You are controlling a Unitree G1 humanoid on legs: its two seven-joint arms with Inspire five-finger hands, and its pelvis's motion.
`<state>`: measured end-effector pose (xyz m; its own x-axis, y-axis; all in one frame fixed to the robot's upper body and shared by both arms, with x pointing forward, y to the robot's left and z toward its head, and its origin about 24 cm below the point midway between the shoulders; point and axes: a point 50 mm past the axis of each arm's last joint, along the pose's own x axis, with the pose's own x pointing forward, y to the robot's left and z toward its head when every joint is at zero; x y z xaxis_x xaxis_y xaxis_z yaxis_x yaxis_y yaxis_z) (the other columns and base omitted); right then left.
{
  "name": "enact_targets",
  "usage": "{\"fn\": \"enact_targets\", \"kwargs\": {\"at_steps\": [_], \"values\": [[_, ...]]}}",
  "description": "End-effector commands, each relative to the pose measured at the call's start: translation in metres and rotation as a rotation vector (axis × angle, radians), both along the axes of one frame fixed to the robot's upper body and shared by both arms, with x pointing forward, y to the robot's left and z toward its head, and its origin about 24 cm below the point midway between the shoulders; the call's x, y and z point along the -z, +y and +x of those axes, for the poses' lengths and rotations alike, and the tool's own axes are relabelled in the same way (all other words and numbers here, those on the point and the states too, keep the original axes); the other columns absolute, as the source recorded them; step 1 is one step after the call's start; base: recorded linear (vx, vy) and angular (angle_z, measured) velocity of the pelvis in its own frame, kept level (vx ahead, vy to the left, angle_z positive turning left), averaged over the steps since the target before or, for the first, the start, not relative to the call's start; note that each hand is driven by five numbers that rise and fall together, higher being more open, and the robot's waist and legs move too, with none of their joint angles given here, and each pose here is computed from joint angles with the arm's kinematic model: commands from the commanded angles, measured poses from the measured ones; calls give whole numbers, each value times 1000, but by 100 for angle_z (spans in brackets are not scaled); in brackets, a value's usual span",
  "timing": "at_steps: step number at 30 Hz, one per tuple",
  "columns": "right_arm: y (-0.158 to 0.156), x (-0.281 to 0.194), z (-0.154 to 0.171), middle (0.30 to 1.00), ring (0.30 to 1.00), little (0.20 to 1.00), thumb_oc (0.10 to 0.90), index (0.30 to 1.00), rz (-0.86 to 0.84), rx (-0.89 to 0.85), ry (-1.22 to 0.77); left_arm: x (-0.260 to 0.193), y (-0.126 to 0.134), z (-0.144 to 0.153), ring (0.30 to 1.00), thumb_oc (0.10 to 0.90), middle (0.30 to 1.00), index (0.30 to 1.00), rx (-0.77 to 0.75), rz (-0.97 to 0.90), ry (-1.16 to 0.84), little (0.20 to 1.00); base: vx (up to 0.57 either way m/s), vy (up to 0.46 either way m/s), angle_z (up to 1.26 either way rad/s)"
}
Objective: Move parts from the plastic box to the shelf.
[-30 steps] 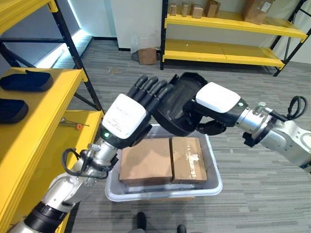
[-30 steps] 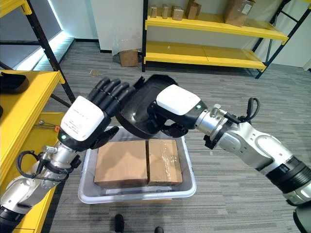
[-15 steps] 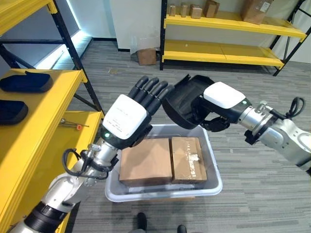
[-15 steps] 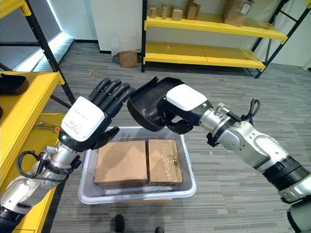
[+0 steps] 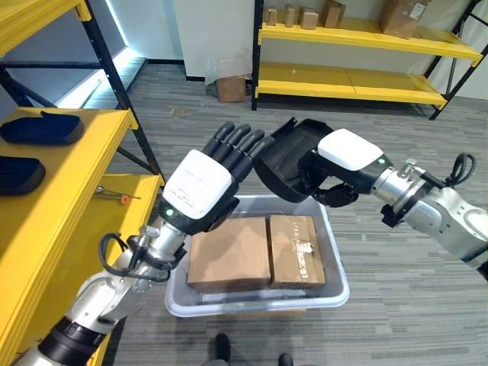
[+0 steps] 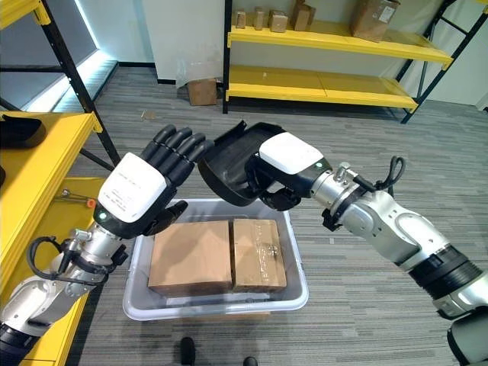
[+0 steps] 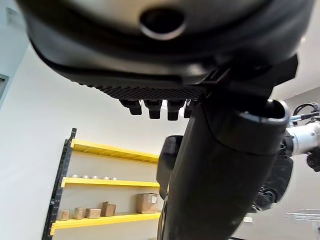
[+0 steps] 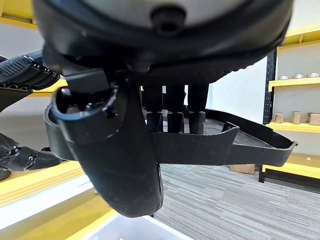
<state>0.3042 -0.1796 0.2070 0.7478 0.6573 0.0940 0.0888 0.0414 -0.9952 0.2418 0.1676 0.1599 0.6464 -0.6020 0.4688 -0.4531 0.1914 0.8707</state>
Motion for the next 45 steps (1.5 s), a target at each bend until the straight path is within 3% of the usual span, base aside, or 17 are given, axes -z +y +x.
{"fn": "enact_targets", "kwargs": {"at_steps": [1,21,45], "values": [[23,-57,2,300,300,300,400,300,134,-104,-201,-20,-13,0,1000,900,1000,1000,84,-65,-76,1000,0,0,0],[58,-70,-1,300,300,300,400,300,78,-239,-204,-25,-29,10,1000,900,1000,1000,132,-1,-106,1000,0,0,0],[67,-82,-6,300,300,300,400,300,108,-285,-217,8,-15,31,1000,900,1000,1000,15,160,18,1000,0,0,0]]}}
